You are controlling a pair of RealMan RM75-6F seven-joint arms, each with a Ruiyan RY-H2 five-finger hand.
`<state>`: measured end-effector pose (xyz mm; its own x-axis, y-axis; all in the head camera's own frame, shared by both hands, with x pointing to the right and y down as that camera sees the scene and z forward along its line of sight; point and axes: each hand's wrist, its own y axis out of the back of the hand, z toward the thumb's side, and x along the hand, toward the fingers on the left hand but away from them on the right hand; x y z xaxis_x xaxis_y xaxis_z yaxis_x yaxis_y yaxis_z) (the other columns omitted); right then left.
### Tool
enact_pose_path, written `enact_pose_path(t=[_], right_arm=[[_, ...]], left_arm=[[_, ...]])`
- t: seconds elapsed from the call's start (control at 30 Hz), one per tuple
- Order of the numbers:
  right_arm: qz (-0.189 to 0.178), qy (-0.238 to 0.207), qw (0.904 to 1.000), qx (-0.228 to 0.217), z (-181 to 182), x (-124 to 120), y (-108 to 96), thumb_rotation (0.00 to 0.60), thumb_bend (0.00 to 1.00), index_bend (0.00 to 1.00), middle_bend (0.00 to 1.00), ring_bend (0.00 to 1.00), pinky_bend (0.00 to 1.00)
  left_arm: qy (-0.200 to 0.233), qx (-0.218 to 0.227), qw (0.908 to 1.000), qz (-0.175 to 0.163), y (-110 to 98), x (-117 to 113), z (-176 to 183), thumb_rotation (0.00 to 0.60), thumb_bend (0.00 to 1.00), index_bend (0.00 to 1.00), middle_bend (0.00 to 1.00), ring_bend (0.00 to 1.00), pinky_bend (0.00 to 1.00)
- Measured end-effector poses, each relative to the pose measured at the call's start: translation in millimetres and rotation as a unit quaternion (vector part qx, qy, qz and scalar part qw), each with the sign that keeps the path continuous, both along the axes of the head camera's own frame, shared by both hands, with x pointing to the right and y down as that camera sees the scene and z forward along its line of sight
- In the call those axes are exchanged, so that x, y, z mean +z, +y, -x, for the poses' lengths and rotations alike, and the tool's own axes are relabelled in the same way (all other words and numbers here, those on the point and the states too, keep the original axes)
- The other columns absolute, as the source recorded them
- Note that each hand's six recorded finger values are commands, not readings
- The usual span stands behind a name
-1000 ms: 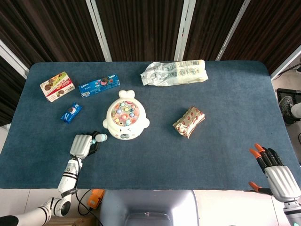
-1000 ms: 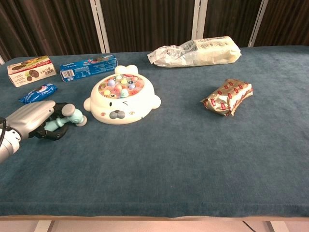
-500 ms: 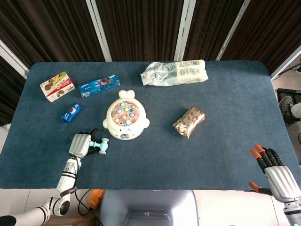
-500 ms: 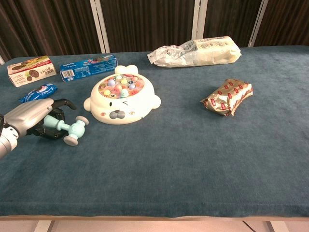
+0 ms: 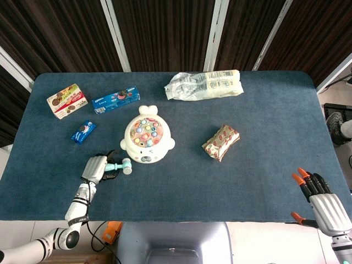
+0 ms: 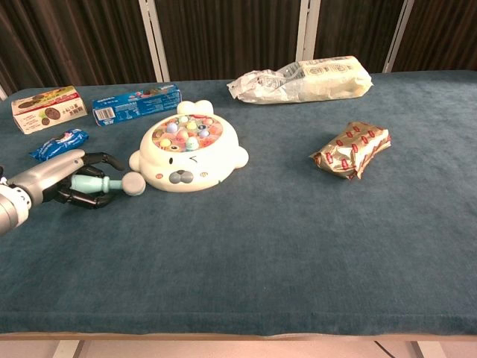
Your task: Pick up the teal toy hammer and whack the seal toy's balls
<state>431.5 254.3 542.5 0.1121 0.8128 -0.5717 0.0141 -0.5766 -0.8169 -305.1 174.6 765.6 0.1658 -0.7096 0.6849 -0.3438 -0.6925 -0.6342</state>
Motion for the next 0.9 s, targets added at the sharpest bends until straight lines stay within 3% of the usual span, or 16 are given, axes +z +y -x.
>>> enact_pose_path(t=[0.13,0.47,0.7,0.9], right_arm=[[-0.001,0.000,1.0000,0.001,-0.1,-0.5,-0.2,0.600,0.30,0.00,0.00,0.00,0.00],[-0.002,-0.001,1.0000,0.001,-0.4,-0.9,-0.2,0.600,0.30,0.00,0.00,0.00,0.00],[0.000,0.000,1.0000,0.001,-0.5,-0.6,0.0,0.600,0.30,0.00,0.00,0.00,0.00],[-0.001,0.000,1.0000,0.001,-0.5,-1.0,0.2,0.600,0.30,0.00,0.00,0.00,0.00]], left_arm=[[0.017,-0.018,0.9989,0.041,-2.5,-3.9,1.2,0.449,0.38,0.26,0.29,0.22,0.27],[0.002,-0.016,0.9982,0.057,-5.2,-5.2,6.1,0.445,0.39,0.26,0.29,0.22,0.25],[-0.001,-0.015,0.9995,0.029,-10.2,-11.0,7.9,0.441,0.39,0.25,0.28,0.20,0.22],[-0.004,0.001,0.9995,-0.033,-17.4,-24.5,8.2,0.422,0.39,0.20,0.21,0.12,0.15]])
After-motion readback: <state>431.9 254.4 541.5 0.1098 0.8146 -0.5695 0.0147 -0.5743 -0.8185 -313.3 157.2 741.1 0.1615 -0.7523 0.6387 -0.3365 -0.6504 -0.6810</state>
